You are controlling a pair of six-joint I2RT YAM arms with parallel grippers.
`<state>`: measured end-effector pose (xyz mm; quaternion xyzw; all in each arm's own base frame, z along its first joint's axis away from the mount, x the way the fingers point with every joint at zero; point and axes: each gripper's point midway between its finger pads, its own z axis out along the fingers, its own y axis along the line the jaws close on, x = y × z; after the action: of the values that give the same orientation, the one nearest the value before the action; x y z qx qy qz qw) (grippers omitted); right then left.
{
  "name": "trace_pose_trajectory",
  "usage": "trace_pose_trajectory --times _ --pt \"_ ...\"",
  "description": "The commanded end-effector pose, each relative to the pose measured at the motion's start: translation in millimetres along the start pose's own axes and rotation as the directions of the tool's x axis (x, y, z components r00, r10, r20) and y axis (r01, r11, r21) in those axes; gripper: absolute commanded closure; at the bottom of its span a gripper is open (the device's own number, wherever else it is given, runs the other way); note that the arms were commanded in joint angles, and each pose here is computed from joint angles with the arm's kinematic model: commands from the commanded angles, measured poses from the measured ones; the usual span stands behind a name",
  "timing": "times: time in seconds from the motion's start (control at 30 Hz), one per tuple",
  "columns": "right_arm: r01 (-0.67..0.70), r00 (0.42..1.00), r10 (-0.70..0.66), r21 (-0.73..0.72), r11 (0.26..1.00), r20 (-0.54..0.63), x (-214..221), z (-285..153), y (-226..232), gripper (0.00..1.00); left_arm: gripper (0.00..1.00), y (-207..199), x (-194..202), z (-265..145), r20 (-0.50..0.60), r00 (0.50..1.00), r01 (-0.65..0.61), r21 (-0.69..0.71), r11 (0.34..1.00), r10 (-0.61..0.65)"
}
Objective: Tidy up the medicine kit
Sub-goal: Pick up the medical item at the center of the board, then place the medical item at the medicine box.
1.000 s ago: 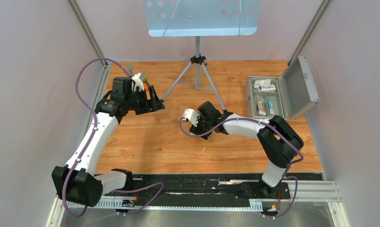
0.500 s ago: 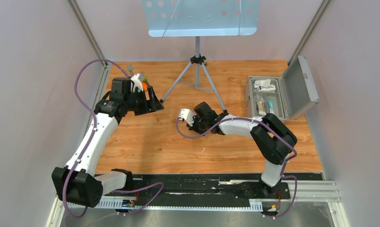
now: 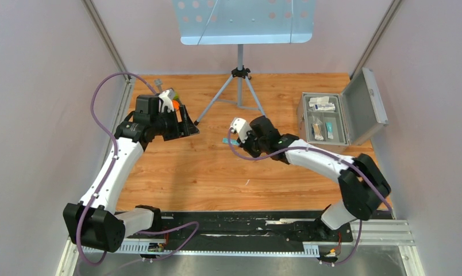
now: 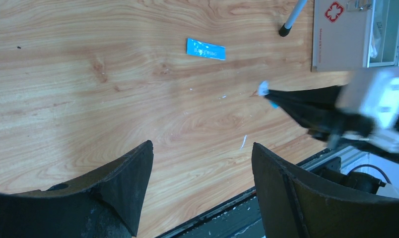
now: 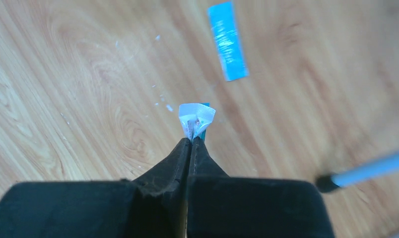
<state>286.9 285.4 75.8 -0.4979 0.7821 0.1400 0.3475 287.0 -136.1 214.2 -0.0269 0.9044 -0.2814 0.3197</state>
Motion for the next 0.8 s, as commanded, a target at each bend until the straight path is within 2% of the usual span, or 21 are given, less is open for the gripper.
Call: trace_pose_trajectory --times 0.0,0.17,0.4,0.6,0.77 --pt "-0.135 0.982 0.115 0.132 0.982 0.15 -34 -56 -41 1.0 0.2 -5 -6 -6 0.03 0.999 -0.02 0.021 1.0 0.019" --pt "-0.3 0.941 0.227 0.31 0.902 0.251 -25 -128 -103 1.0 0.2 -5 -7 -5 0.03 0.999 -0.02 0.024 1.0 0.02" --pt "-0.488 0.869 0.325 0.54 0.685 0.373 18 -212 -189 1.0 0.2 -7 -10 -1 0.025 1.0 -0.018 0.044 0.999 0.017" --pt "-0.568 0.814 0.447 0.674 0.473 0.372 89 -248 -241 1.0 0.2 -8 -12 -3 0.03 0.999 -0.032 0.037 0.999 0.031" --pt "-0.511 0.824 0.49 0.746 0.427 0.284 126 -244 -252 1.0 0.2 -10 -12 -2 0.026 0.999 -0.024 0.048 0.999 0.023"
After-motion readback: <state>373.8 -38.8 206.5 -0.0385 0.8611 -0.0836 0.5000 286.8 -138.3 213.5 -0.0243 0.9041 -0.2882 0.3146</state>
